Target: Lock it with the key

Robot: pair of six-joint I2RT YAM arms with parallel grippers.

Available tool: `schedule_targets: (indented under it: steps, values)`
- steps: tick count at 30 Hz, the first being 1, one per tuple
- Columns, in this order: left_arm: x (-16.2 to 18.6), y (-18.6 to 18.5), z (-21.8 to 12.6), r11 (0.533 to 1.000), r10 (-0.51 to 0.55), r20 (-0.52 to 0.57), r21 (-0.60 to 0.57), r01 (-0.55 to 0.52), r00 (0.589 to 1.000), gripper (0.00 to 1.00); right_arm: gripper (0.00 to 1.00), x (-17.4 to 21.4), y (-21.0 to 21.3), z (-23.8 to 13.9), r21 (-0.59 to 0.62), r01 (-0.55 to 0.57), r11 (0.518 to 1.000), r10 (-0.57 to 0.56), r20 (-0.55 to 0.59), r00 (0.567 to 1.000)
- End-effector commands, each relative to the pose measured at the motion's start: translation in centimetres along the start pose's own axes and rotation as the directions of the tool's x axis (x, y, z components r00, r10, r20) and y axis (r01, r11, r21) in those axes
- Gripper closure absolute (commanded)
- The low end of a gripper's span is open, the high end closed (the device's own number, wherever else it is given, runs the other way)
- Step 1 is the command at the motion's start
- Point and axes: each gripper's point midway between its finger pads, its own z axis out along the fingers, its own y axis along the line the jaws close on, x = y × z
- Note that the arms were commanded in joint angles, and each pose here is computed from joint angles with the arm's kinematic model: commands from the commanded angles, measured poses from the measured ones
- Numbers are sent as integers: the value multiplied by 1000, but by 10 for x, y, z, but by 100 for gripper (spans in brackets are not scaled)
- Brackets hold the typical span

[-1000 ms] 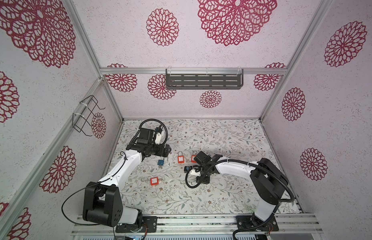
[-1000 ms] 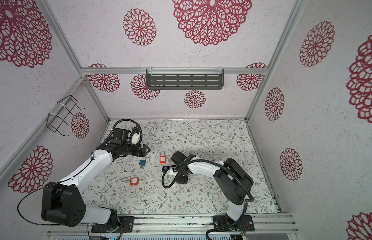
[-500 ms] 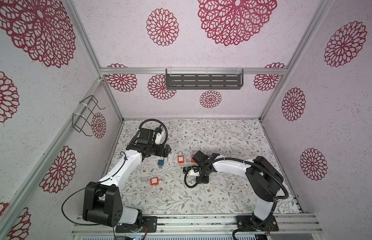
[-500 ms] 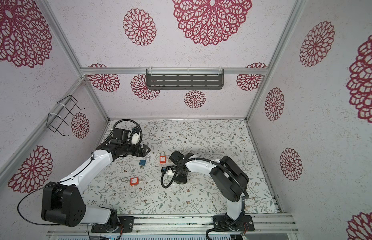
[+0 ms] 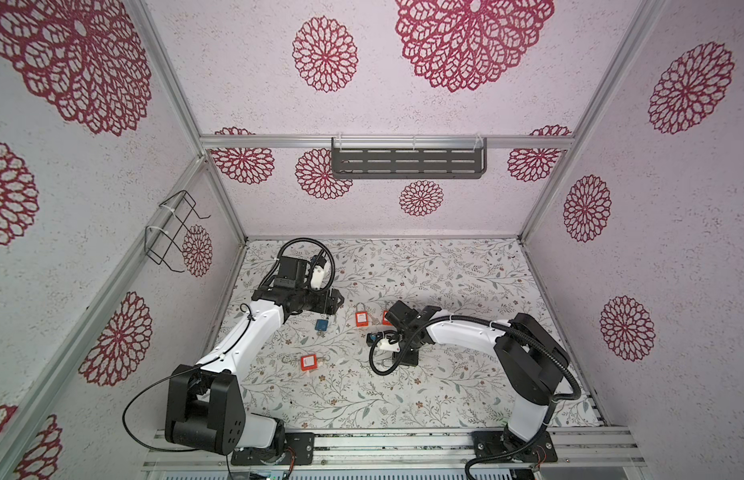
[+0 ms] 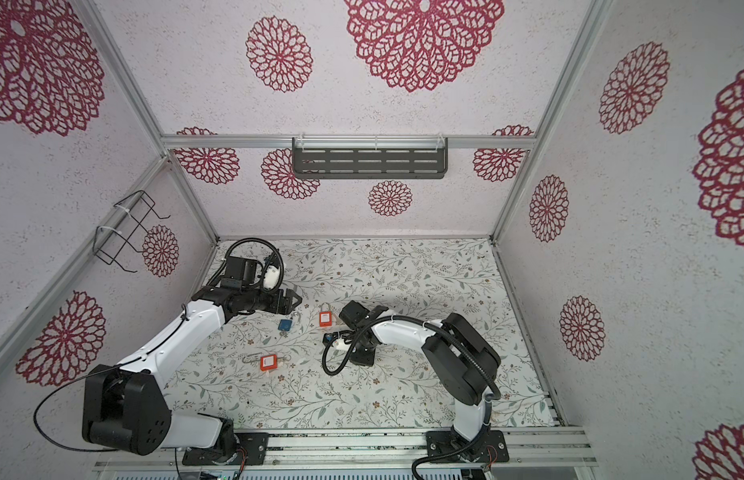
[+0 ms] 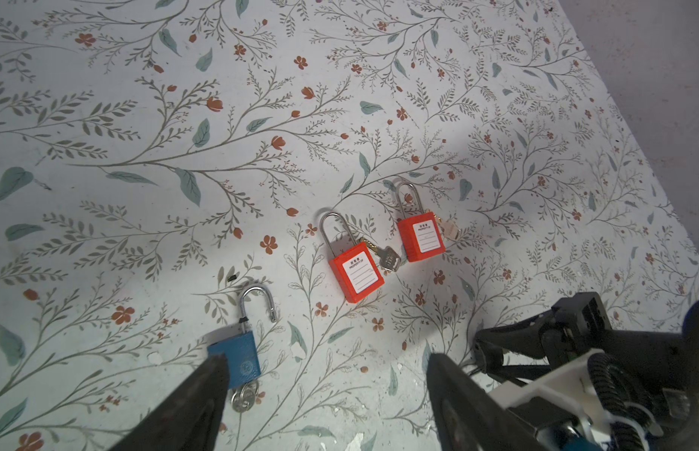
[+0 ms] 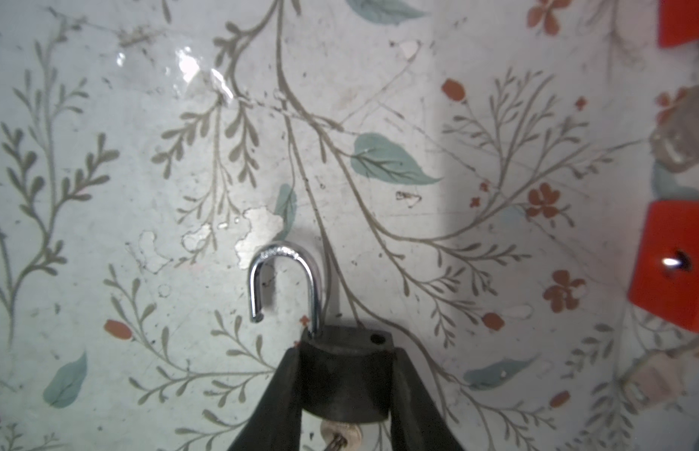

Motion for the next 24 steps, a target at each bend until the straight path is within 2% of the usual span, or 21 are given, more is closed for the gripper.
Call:
schedule_targets:
  steps: [1,5,10,12,13,15,18,22,24]
  values:
    - [-9,-20,-10,995,28,62,95,-34,998,22,76,-17,-15,-41,99,20,995,-29,89,996]
    - [-12,-45,-18,973,57,113,218,-80,992,33,77,-21,-29,-61,177,17,984,-39,124,991]
    - [-13,-74,-27,921,99,193,354,-164,976,46,77,-28,-50,-97,274,15,962,-67,179,982]
    - [-11,-88,-31,879,122,231,427,-213,965,49,77,-32,-57,-109,311,26,950,-89,188,978]
    - [-8,-100,-36,835,150,256,484,-261,955,52,77,-35,-61,-116,326,30,945,-98,195,976]
    - [-3,-115,-39,786,194,287,527,-324,938,51,77,-40,-65,-126,337,39,941,-115,208,971]
    - [8,-130,-36,735,299,320,524,-431,899,45,77,-48,-70,-140,340,44,939,-128,229,965]
    - [14,-136,-34,687,342,375,526,-502,861,40,78,-55,-77,-156,369,45,928,-143,241,960]
    - [12,-137,-31,686,350,387,515,-515,853,39,78,-58,-80,-164,392,43,919,-153,253,955]
